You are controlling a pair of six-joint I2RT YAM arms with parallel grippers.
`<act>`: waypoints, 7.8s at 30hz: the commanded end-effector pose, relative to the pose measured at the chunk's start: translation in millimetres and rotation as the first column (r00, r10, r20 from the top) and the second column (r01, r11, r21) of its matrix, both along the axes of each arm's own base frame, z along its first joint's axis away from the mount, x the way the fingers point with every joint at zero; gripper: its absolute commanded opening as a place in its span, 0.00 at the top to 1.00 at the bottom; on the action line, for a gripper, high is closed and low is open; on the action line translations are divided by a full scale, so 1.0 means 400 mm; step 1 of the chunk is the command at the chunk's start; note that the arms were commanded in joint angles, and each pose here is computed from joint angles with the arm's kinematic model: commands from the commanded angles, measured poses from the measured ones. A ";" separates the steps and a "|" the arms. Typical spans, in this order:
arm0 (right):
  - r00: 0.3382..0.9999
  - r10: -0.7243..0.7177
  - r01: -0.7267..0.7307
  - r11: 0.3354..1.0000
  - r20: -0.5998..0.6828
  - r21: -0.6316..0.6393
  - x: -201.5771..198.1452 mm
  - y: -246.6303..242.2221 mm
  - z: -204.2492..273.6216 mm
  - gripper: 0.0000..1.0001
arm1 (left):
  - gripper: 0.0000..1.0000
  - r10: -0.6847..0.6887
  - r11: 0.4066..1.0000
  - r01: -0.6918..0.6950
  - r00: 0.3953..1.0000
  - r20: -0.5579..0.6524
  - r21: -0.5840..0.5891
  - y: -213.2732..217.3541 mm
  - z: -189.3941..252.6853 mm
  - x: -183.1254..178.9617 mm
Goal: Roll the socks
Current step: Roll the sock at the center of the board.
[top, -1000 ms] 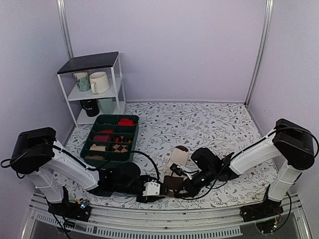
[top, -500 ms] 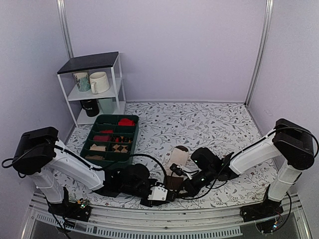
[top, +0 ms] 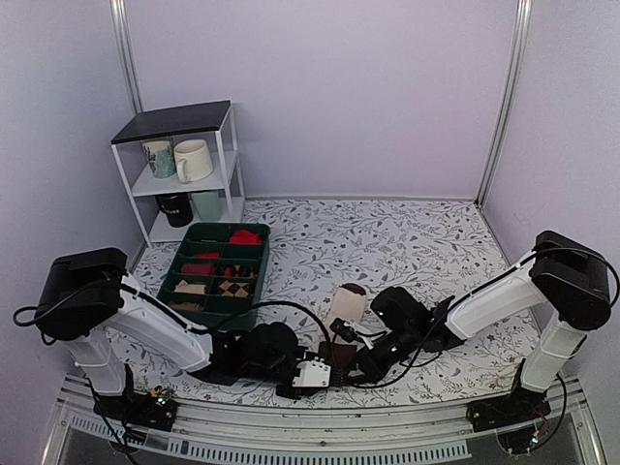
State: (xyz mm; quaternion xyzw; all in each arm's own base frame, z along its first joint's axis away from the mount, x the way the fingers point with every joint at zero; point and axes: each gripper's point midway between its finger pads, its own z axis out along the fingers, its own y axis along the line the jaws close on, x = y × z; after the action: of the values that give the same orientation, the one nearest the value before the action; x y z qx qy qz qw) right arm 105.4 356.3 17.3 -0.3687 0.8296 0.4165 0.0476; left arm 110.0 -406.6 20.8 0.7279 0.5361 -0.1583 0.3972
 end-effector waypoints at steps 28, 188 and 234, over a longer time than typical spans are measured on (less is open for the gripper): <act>0.994 -0.036 0.010 0.972 -0.108 -0.233 -0.051 -0.109 -0.115 1.00 | 0.61 -0.068 0.991 0.070 0.997 0.023 -0.111 -0.003 0.066 -0.048; 0.776 -0.092 -0.109 0.955 0.624 0.277 0.045 -0.007 0.155 0.51 | 1.00 0.261 0.963 -0.173 0.794 -0.548 0.207 0.102 -0.123 -0.105; 0.904 0.082 -0.087 0.996 0.419 -0.007 -0.085 -0.035 -0.082 0.94 | 0.78 0.330 0.913 -0.395 0.860 -0.389 -0.098 0.115 0.065 0.052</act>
State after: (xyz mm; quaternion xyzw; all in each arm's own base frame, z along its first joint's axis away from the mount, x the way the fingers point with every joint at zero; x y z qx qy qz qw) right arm 85.4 369.5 21.7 -0.5143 0.7252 0.3384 0.3084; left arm 104.4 -380.3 22.7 0.5458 0.7188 -0.3284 0.2785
